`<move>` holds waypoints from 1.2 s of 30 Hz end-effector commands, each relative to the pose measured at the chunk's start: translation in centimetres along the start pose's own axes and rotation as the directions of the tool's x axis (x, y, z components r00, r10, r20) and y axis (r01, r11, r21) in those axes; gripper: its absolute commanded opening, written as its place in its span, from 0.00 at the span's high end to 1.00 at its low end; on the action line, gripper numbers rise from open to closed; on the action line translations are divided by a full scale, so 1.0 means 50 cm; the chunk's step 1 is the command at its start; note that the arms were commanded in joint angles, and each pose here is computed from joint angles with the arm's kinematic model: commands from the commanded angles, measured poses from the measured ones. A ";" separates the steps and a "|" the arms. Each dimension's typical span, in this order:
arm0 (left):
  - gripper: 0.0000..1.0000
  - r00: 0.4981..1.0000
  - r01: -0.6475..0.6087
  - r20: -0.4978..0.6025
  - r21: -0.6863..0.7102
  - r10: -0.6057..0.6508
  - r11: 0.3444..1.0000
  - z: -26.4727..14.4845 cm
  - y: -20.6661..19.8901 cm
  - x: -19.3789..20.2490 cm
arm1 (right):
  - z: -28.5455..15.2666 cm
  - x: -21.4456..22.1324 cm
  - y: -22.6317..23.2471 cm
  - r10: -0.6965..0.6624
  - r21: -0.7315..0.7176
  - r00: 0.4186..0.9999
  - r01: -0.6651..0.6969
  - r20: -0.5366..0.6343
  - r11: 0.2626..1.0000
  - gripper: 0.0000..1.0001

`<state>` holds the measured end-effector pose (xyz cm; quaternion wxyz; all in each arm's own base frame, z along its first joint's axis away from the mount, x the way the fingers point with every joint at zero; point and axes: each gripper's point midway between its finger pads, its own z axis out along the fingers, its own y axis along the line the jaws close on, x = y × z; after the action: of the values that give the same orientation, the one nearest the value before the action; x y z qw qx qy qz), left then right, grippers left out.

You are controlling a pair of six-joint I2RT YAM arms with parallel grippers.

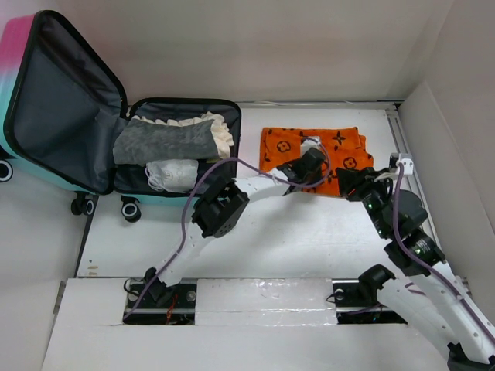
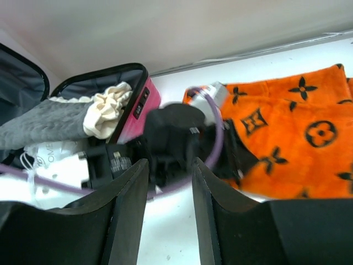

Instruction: Pack the luggage

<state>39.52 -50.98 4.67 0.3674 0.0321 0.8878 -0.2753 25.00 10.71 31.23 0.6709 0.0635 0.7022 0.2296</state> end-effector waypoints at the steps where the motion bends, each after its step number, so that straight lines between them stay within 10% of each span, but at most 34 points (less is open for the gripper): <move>1: 0.85 0.990 -0.089 -0.093 0.146 0.103 0.985 -0.048 -0.123 0.090 | -0.009 -0.068 0.027 0.035 -0.040 0.996 -0.032 0.085 0.999 0.57; 9: 0.34 0.991 0.004 0.133 0.117 -0.019 0.993 -0.203 -0.076 -0.098 | -0.009 -0.066 0.030 0.026 -0.049 0.996 -0.022 0.081 0.999 0.57; 20: 0.33 0.943 0.318 0.146 -0.126 -0.299 0.940 -0.320 0.182 0.014 | 0.005 -0.021 0.028 -0.016 -0.062 1.000 0.017 0.019 0.998 0.57; 36: 0.35 0.955 0.292 0.055 -0.319 -0.290 0.902 -0.243 0.268 0.104 | 0.020 0.022 0.056 -0.030 -0.147 0.998 0.022 -0.052 0.989 0.57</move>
<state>30.56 -34.58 3.88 0.3327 -0.1496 0.9079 -0.2066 25.31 13.41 29.75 0.6393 0.0099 0.7251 0.2559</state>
